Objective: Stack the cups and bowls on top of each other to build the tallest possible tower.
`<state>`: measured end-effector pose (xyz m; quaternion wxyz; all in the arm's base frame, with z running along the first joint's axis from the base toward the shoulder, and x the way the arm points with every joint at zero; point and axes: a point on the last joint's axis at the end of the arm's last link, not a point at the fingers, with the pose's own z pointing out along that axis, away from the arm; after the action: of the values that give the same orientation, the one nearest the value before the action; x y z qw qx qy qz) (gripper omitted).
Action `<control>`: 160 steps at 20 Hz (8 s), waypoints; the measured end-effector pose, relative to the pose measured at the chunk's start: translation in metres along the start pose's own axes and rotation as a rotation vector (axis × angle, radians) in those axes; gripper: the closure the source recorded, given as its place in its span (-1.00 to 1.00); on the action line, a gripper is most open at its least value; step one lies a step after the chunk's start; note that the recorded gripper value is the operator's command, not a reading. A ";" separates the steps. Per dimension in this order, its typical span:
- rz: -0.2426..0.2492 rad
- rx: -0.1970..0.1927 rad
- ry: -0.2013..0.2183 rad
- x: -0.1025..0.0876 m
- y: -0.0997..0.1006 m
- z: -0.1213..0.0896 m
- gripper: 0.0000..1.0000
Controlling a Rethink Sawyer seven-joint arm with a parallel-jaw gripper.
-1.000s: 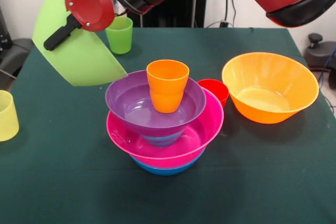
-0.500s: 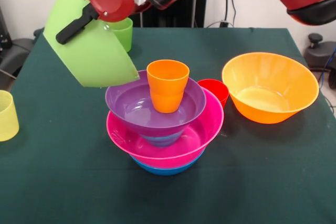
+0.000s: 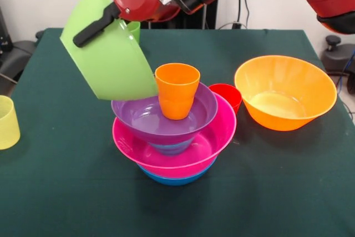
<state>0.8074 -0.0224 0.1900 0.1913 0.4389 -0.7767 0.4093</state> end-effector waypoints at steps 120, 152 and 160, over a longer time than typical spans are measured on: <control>0.407 0.377 -0.448 -0.006 0.079 -0.019 1.00; 0.631 0.634 -0.876 0.125 0.051 -0.076 -1.00; 0.638 0.652 -0.871 0.133 0.049 -0.083 -1.00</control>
<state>0.6893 -0.0122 0.3040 -0.4176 0.3477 -0.7114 0.4457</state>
